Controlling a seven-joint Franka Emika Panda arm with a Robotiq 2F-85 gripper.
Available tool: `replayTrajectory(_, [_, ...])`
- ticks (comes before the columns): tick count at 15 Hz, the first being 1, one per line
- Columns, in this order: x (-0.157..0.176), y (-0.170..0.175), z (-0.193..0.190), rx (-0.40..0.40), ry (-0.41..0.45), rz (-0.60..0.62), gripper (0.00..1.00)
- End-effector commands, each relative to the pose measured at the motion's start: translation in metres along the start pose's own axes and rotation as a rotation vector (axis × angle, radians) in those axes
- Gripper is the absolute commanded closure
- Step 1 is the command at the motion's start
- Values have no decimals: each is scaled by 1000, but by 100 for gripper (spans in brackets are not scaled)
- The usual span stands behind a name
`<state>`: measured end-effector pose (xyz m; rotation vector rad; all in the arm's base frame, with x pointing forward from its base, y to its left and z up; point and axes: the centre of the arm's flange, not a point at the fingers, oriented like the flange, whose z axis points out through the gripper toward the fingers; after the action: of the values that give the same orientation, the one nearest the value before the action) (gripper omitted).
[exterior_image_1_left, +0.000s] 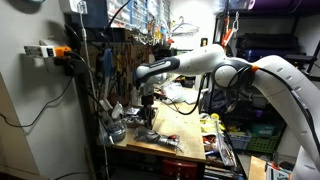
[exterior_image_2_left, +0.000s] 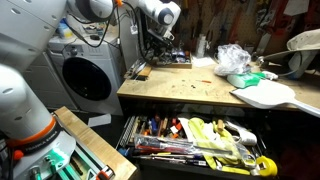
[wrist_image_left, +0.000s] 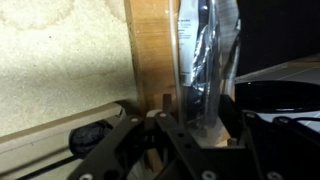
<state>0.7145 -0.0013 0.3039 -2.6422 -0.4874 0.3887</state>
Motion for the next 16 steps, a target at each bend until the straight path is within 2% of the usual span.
replayTrajectory(1, [-5, -3, -11, -30, 12, 18, 16])
replayTrajectory(3, [-12, -5, -16, -28, 22, 16, 3])
replayTrajectory(4, [-20, -7, -20, -32, 25, 11, 0])
replayTrajectory(8, [-61, 14, -45, -99, 84, 18, 0])
replayTrajectory(12, [-113, 70, -60, -147, 87, -56, 0])
replayTrajectory(16, [-182, 105, -71, -198, 203, -158, 0])
